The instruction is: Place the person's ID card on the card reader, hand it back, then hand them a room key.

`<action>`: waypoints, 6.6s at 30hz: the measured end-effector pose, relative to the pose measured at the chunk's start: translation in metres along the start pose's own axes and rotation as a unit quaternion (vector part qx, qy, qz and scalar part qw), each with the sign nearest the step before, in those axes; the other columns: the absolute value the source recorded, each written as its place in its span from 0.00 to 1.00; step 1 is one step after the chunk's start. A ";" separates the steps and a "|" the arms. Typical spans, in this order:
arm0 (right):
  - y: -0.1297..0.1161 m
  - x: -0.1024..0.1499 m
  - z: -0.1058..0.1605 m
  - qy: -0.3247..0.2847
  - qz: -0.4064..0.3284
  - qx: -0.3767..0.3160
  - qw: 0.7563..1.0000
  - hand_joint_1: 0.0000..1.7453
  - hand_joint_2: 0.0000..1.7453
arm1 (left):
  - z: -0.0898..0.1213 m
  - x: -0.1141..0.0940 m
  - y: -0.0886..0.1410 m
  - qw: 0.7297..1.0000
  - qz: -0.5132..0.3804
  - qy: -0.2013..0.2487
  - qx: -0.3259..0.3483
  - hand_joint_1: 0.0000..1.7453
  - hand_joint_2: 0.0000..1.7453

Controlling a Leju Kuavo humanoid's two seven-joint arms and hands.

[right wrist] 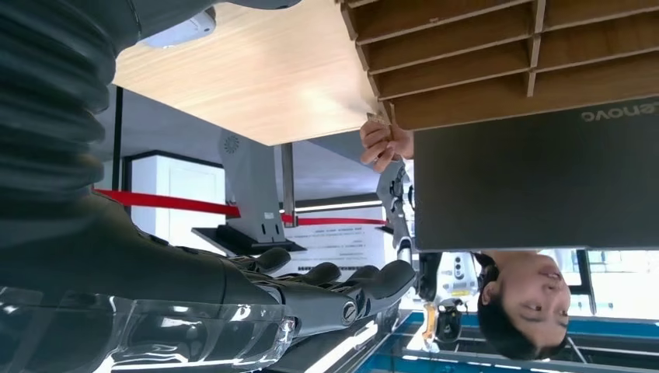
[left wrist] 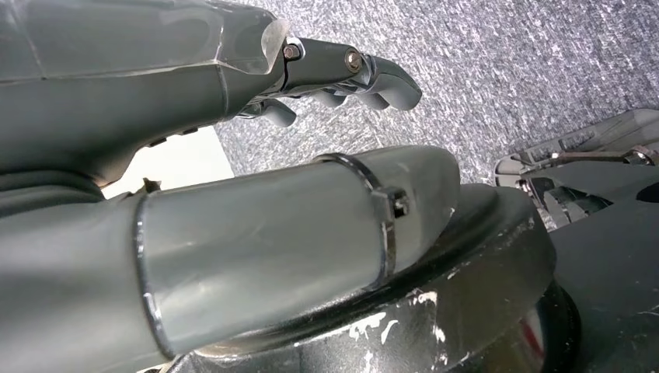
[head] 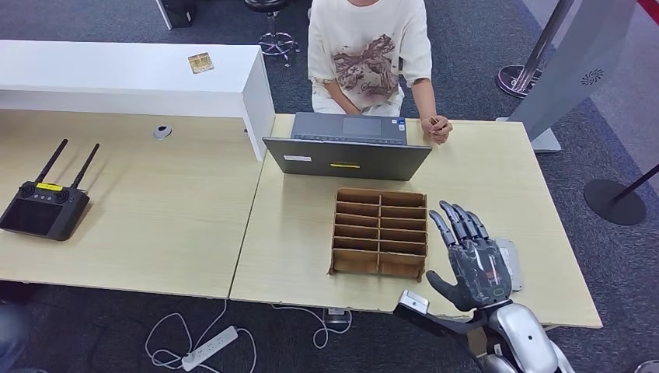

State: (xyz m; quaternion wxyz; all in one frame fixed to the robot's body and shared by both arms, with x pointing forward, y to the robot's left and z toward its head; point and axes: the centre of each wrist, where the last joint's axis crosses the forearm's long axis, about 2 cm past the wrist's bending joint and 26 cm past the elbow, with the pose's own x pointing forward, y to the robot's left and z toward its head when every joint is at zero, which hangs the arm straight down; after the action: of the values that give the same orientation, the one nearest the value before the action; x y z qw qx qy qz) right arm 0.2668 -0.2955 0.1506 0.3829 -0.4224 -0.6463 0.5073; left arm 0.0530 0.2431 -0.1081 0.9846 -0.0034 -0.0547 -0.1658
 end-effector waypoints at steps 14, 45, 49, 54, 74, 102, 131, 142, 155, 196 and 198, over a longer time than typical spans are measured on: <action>0.018 0.012 -0.003 0.015 0.015 0.024 0.999 0.00 1.00 | 0.000 0.000 0.000 1.000 -0.002 -0.001 0.000 0.00 0.00; 0.046 0.024 -0.015 0.030 0.045 0.082 0.995 0.04 1.00 | 0.000 0.000 -0.003 1.000 -0.006 0.001 -0.002 0.00 0.00; 0.048 0.028 -0.024 0.028 0.045 0.085 0.995 0.04 1.00 | 0.000 0.000 -0.003 1.000 -0.006 0.001 -0.002 0.00 0.00; 0.050 0.029 -0.032 0.029 0.045 0.093 0.994 0.10 1.00 | 0.000 0.000 -0.003 1.000 -0.005 0.001 -0.002 0.00 0.00; 0.055 0.031 -0.043 0.025 0.050 0.105 0.993 0.65 1.00 | 0.000 0.000 -0.002 1.000 -0.002 0.005 -0.004 0.00 0.00; 0.056 0.032 -0.043 0.016 0.042 0.094 0.995 0.79 1.00 | 0.000 0.000 -0.002 1.000 -0.002 0.006 -0.003 0.00 0.00; 0.045 0.033 -0.043 0.021 0.016 0.054 0.998 0.98 1.00 | 0.000 -0.001 0.000 1.000 -0.003 0.007 0.002 0.00 0.00; 0.023 0.032 -0.045 0.006 0.003 -0.015 1.000 1.00 1.00 | 0.000 -0.001 0.000 1.000 -0.004 0.006 0.002 0.00 0.00; 0.005 0.033 -0.051 0.002 0.003 -0.052 0.999 1.00 1.00 | 0.000 -0.001 0.000 1.000 -0.006 0.005 0.002 0.00 0.00; -0.057 0.028 -0.122 -0.039 0.000 -0.180 0.983 1.00 1.00 | 0.000 0.000 -0.002 1.000 -0.014 0.000 0.002 0.00 0.00; -0.062 0.028 -0.128 -0.040 0.000 -0.184 0.982 1.00 1.00 | 0.000 0.000 -0.002 1.000 -0.015 0.000 0.002 0.00 0.00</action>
State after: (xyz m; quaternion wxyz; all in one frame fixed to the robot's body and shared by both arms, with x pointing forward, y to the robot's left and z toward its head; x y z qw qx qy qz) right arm 0.3659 -0.2349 0.2374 0.2728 -0.4645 -0.7434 0.3964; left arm 0.0526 0.2408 -0.1079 0.9821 -0.0009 -0.0550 -0.1804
